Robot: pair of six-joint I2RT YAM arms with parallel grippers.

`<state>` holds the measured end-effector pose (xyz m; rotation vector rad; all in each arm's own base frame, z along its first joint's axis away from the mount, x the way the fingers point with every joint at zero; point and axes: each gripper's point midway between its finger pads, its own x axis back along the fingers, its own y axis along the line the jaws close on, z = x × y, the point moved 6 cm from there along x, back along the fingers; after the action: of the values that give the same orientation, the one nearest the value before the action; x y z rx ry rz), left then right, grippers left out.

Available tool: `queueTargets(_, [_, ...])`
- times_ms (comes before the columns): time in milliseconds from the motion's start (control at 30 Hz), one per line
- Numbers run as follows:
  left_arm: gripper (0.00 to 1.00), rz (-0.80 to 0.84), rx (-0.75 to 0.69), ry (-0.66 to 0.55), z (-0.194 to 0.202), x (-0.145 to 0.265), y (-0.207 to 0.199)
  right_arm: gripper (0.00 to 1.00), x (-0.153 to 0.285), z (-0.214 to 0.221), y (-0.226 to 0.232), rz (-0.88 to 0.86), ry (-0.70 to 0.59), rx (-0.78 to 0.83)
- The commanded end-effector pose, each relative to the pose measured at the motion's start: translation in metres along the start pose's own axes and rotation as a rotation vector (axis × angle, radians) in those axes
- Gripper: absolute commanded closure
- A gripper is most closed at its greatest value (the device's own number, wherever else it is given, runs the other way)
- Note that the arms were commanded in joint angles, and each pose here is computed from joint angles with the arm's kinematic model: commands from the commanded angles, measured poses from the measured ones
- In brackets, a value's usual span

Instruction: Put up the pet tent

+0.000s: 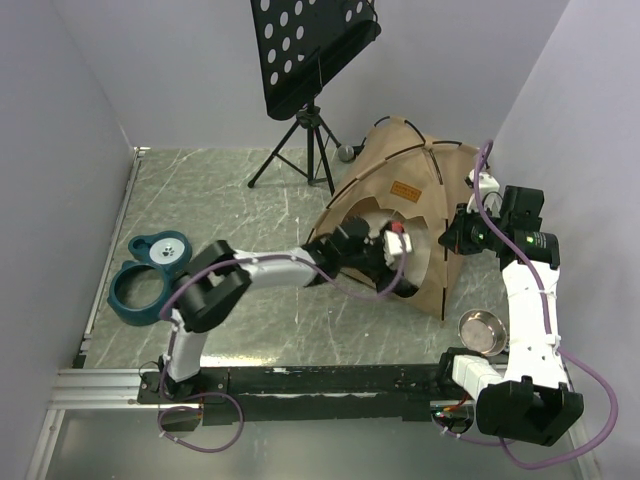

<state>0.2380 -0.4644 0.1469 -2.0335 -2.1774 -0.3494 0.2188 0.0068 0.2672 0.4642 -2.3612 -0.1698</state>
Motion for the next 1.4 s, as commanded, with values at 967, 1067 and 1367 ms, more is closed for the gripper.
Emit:
queueTargets(967, [0.31,-0.468,0.223,0.217,-0.02,0.136,0.181,0.97,0.01,-0.055,-0.052,0.3,-0.167,-0.004])
queueTargets(1067, [0.2,-0.419,0.232,0.17,-0.028,0.132,0.175,0.73,0.016,-0.062,-0.052,0.284,-0.188,0.004])
queueTargets(1367, [0.0,-0.384,0.249,0.123,-0.067,0.195,0.115,0.0,0.065,-0.063,0.0,0.141,-0.245,0.147])
